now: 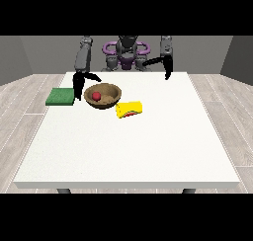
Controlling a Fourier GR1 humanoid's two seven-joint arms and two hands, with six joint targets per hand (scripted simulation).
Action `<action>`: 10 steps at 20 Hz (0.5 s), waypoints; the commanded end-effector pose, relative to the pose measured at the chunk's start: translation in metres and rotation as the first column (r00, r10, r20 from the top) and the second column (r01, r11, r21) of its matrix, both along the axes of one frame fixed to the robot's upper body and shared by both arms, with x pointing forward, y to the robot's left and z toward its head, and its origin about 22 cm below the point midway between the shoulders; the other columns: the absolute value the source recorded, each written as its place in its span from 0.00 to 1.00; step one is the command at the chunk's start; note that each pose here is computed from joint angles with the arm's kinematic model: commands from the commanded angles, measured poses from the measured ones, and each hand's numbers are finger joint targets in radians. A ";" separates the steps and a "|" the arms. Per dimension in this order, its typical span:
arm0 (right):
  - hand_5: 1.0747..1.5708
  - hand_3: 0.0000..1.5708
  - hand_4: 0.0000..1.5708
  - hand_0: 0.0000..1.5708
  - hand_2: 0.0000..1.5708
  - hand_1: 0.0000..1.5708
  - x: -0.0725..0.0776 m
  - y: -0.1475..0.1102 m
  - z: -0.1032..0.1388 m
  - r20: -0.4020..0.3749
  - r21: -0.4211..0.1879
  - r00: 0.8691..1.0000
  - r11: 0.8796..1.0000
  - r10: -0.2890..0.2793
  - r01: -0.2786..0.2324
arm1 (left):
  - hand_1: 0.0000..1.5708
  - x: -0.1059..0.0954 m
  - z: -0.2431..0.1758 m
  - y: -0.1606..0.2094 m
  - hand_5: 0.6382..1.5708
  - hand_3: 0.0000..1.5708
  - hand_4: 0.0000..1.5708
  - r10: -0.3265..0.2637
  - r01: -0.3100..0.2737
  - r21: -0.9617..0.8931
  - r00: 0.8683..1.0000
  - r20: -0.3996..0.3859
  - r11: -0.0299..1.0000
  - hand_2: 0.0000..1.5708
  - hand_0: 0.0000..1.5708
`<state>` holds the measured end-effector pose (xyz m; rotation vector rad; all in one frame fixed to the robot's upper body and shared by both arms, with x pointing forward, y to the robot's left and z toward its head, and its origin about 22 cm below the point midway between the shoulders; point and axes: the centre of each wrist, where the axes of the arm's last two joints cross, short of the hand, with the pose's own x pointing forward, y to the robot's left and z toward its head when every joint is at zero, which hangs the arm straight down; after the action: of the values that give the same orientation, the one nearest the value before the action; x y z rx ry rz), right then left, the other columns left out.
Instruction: Pick the cup and pour the ball into the bowl, then pick the bowl and place it on the pad
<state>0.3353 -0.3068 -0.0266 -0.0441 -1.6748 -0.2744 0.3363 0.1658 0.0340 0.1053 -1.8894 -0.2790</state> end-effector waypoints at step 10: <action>0.99 0.00 0.06 0.00 0.00 0.00 0.015 -0.003 -0.022 -0.012 0.012 0.999 0.999 -0.043 0.043 | 0.00 -0.013 0.025 0.024 0.99 0.00 0.00 -0.041 0.041 0.005 0.998 0.052 0.999 0.00 0.00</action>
<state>0.3460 -0.3088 -0.0465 -0.0623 -1.6564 -0.2996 0.3285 0.1883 0.0549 0.0889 -1.9286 -0.2885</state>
